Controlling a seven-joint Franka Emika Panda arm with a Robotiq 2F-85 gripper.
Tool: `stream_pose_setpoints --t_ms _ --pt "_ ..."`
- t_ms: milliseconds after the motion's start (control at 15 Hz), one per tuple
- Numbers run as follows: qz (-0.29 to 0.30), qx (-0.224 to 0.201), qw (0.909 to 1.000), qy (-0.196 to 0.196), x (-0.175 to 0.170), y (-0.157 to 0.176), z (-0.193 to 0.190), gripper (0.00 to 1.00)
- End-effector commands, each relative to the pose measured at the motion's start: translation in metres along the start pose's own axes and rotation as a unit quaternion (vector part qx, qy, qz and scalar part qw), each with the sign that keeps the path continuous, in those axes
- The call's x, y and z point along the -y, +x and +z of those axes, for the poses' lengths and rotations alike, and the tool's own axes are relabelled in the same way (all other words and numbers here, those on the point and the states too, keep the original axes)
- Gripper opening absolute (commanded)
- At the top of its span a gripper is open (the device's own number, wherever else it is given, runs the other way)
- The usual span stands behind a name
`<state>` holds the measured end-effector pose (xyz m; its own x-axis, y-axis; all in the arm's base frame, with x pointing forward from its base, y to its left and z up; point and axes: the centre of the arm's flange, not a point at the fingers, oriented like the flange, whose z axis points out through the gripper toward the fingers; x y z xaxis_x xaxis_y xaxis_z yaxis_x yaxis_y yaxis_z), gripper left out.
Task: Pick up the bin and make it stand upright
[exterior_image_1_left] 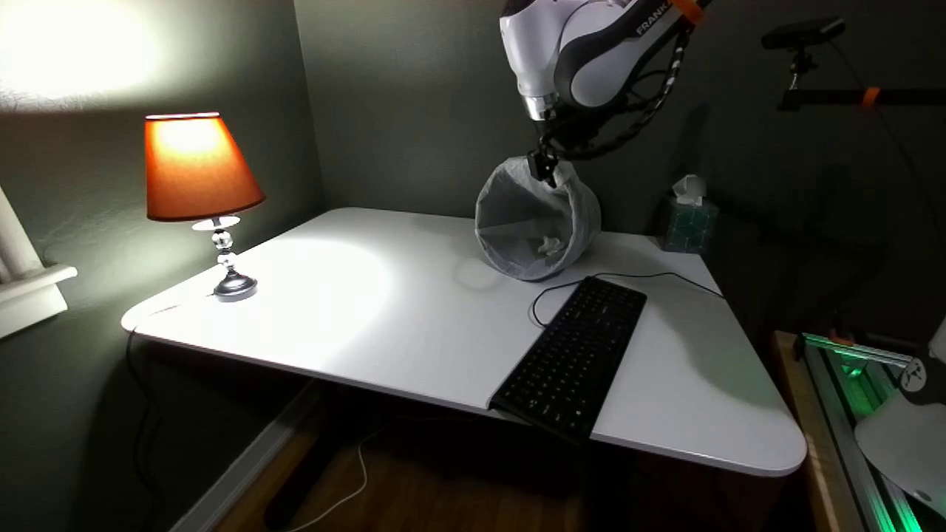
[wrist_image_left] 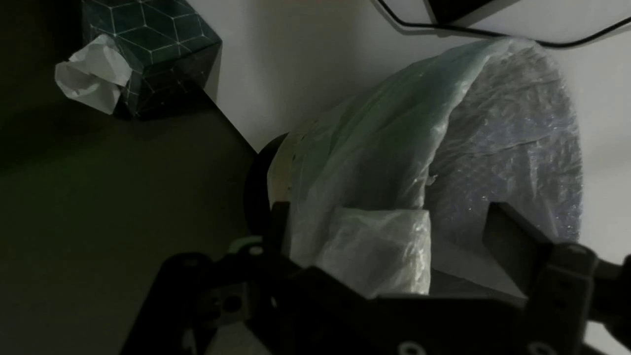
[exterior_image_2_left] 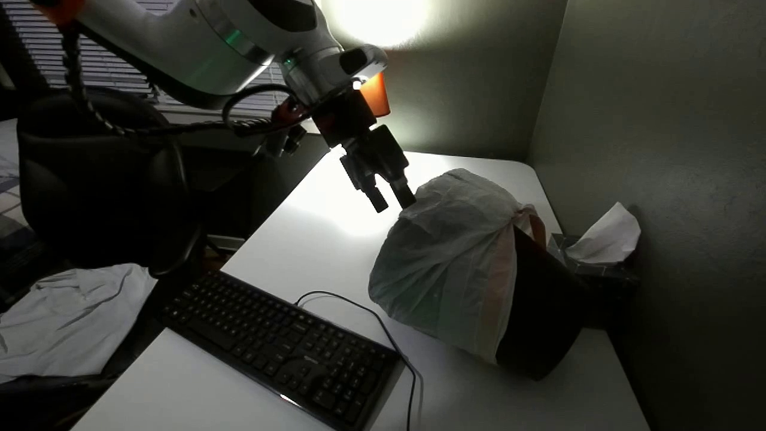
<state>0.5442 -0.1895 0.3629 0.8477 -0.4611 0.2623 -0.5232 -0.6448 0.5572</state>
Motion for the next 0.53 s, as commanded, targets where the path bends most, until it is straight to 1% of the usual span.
stream_pose_setpoints --t_ms 0,467 --pt "0.014 -0.003 0.9998 -0.012 0.009 0.016 0.013 1.00" --pt "0.016 0.005 0.9996 -0.024 0.013 0.030 0.033 1.00"
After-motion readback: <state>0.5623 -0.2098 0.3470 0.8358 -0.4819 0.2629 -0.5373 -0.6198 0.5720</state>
